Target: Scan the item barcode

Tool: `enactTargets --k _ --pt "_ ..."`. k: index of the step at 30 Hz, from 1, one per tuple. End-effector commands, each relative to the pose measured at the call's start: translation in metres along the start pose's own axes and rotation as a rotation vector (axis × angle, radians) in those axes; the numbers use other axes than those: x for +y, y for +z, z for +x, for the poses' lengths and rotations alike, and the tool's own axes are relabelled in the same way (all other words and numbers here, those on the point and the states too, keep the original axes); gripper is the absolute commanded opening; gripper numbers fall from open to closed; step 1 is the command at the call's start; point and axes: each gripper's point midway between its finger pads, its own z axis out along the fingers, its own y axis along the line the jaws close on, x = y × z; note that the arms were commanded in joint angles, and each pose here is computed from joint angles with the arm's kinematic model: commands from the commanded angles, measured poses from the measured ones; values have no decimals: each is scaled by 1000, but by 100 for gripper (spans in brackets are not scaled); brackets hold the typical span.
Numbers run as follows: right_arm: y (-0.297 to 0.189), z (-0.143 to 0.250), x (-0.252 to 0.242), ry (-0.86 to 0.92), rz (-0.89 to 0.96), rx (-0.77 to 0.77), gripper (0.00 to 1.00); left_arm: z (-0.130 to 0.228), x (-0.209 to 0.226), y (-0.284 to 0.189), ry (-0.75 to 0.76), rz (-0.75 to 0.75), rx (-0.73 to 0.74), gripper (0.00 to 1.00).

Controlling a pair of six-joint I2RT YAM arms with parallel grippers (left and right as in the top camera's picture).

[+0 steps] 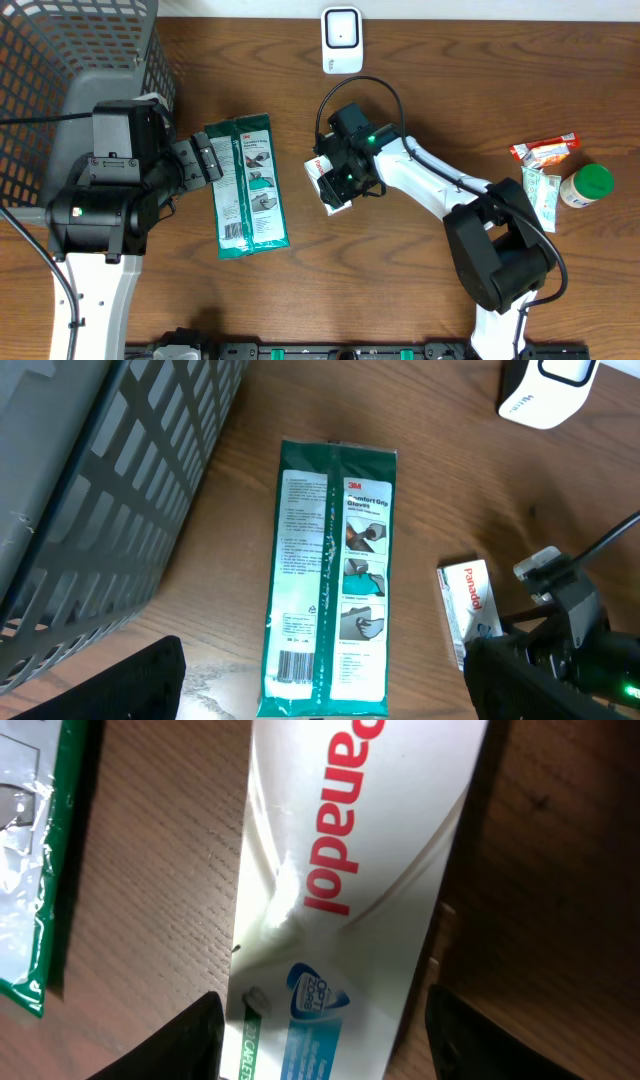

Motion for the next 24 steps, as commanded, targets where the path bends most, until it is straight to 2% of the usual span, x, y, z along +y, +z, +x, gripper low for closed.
enactTargets --k 1,11,17,20,24 --pt "5 -5 2 18 3 -4 60 -3 1 -2 19 -7 -10 90" --pt "11 -2 9 8 16 10 56 -3 1 -2 19 -7 -10 90" --pt "18 1 5 -14 177 19 56 -3 1 -2 19 -7 -10 90" --pt "13 -2 -3 -31 330 -5 55 -3 1 -2 19 -7 -10 90" --pt "9 -6 3 -74 412 -22 56 -3 1 -2 19 -7 -10 90"
